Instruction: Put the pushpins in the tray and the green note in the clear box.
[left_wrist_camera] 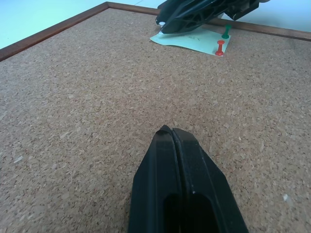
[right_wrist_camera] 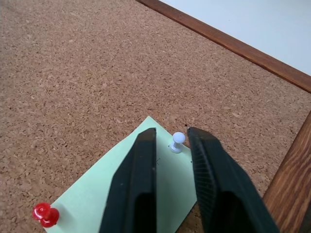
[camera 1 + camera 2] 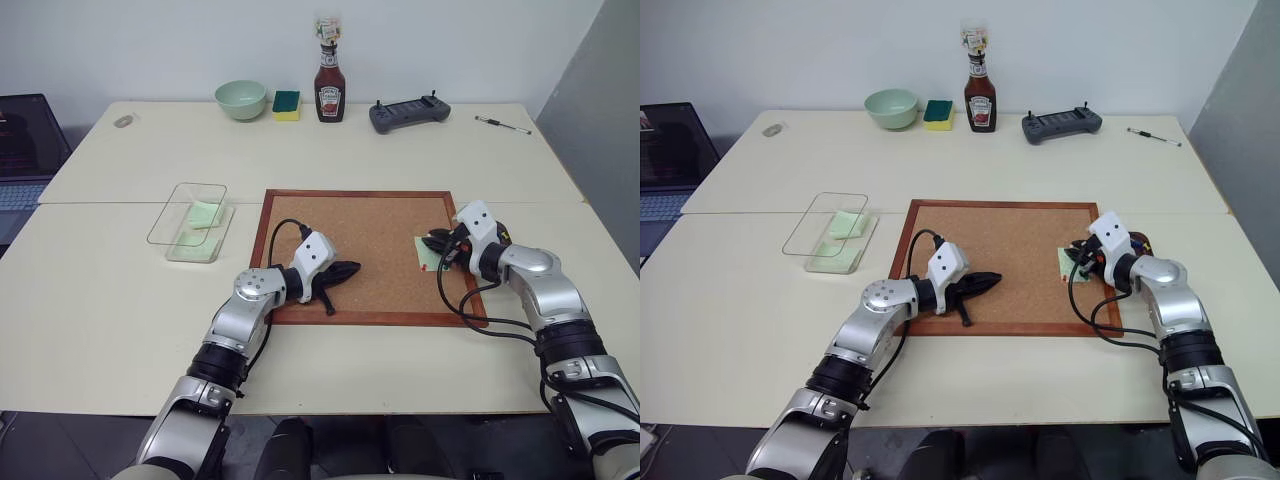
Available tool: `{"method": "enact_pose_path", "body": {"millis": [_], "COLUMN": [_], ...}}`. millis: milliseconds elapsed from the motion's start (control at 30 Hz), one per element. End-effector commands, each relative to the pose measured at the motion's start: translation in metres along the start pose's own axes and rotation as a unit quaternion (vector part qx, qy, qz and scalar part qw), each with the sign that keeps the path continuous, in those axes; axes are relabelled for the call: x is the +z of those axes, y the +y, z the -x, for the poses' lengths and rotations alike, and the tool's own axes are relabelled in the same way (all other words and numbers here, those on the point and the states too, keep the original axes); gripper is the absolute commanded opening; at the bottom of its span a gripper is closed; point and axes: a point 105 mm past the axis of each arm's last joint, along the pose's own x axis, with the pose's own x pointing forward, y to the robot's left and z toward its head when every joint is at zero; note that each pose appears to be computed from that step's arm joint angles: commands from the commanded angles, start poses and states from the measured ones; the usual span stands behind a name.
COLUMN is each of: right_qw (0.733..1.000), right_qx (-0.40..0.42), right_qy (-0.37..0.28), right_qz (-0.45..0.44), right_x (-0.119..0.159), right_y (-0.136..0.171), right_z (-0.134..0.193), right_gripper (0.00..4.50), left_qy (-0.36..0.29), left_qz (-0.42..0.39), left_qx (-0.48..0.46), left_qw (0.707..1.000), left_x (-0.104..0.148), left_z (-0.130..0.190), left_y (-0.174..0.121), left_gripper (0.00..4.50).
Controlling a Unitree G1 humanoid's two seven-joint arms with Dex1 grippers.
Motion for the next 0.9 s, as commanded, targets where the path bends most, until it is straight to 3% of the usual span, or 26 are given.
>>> {"method": "enact_pose_path", "body": {"millis": [33, 900], "right_qw": [0.999, 0.995], "right_qx": [-0.001, -0.032], "right_qy": [-0.032, -0.088], "right_qz": [0.02, 0.014], "right_x": [0.021, 0.046], "right_y": [-0.003, -0.009], "right_z": [0.0, 0.015], "right_gripper": [0.06, 0.02], "left_qy": [-0.002, 0.011], "left_qz": [-0.003, 0.001], "left_qx": [-0.011, -0.02], "left_qw": [1.0, 1.0], "left_x": [0.001, -0.008], "left_z": [-0.003, -0.002], "left_y": [-0.006, -0.014], "left_gripper": [0.0, 0.0]}}
